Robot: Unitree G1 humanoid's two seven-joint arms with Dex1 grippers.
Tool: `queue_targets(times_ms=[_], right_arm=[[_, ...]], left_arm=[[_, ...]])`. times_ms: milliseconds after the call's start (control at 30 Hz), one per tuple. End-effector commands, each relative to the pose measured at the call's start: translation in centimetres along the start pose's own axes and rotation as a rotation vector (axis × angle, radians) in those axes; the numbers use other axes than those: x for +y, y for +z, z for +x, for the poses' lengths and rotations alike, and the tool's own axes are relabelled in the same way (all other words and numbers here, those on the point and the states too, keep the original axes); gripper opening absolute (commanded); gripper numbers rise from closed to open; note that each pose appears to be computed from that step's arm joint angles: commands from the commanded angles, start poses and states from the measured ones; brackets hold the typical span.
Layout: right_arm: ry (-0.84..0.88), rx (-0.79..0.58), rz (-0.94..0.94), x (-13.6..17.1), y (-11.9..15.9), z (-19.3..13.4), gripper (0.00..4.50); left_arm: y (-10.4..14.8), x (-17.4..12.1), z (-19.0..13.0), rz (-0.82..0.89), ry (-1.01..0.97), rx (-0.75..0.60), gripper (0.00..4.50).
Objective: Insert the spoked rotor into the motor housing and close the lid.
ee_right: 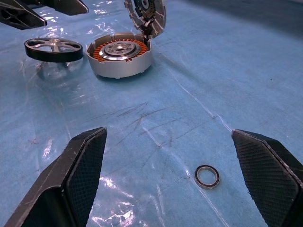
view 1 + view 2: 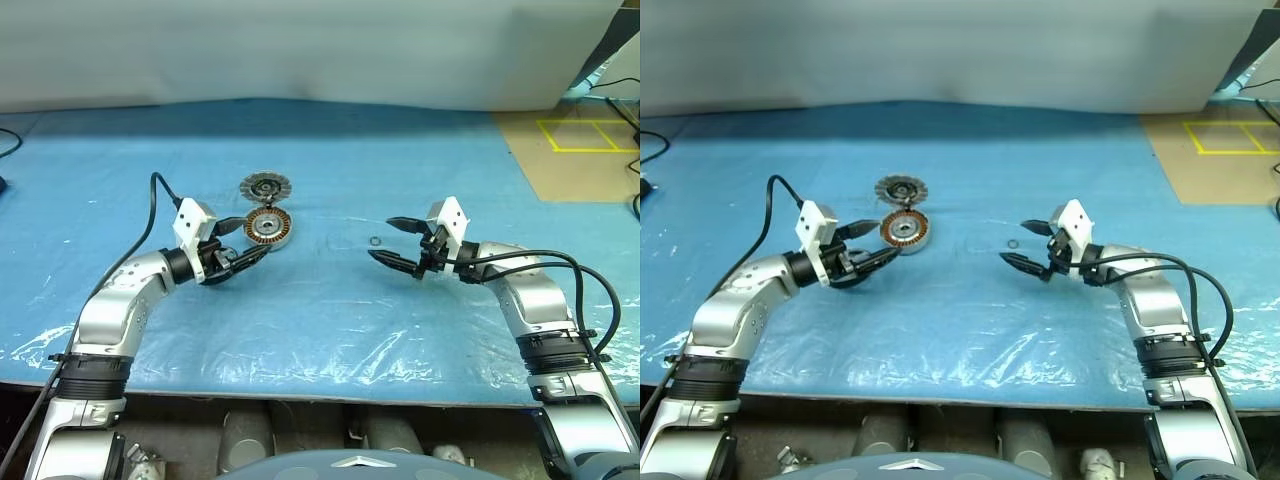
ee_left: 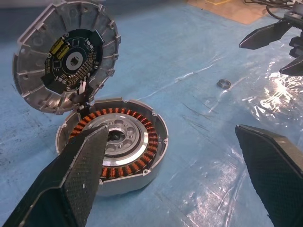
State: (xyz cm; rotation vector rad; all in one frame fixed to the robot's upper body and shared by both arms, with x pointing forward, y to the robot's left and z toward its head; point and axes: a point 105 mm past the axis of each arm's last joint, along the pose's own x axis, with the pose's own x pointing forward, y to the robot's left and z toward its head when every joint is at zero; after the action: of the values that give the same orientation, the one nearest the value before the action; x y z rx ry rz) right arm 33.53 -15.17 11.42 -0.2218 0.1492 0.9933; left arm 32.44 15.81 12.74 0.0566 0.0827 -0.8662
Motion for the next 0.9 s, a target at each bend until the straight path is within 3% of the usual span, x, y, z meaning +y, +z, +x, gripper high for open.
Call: queue_targets(times_ms=[33,267,500,733,900], right_arm=[[0.0,-0.035,-0.035,0.1,1.1,-0.1,4.46],[-0.001,-0.042,-0.036,0.4,1.0,0.5,4.46],[-0.003,-0.059,-0.029,0.8,0.8,1.6,4.46],[-0.039,-0.089,-0.02,1.3,0.5,1.8,4.46],[-0.087,-0.111,0.0,1.9,0.0,1.7,4.46]], left_arm=[[1.5,-0.1,0.2,0.042,-0.005,-0.043,4.5],[1.4,-0.9,0.8,0.118,-0.136,0.053,4.5],[5.0,0.7,3.2,0.565,-0.41,0.302,4.5],[6.5,3.4,5.3,0.98,-0.597,0.558,4.5],[7.1,3.3,6.9,1.036,-0.629,0.584,4.5]])
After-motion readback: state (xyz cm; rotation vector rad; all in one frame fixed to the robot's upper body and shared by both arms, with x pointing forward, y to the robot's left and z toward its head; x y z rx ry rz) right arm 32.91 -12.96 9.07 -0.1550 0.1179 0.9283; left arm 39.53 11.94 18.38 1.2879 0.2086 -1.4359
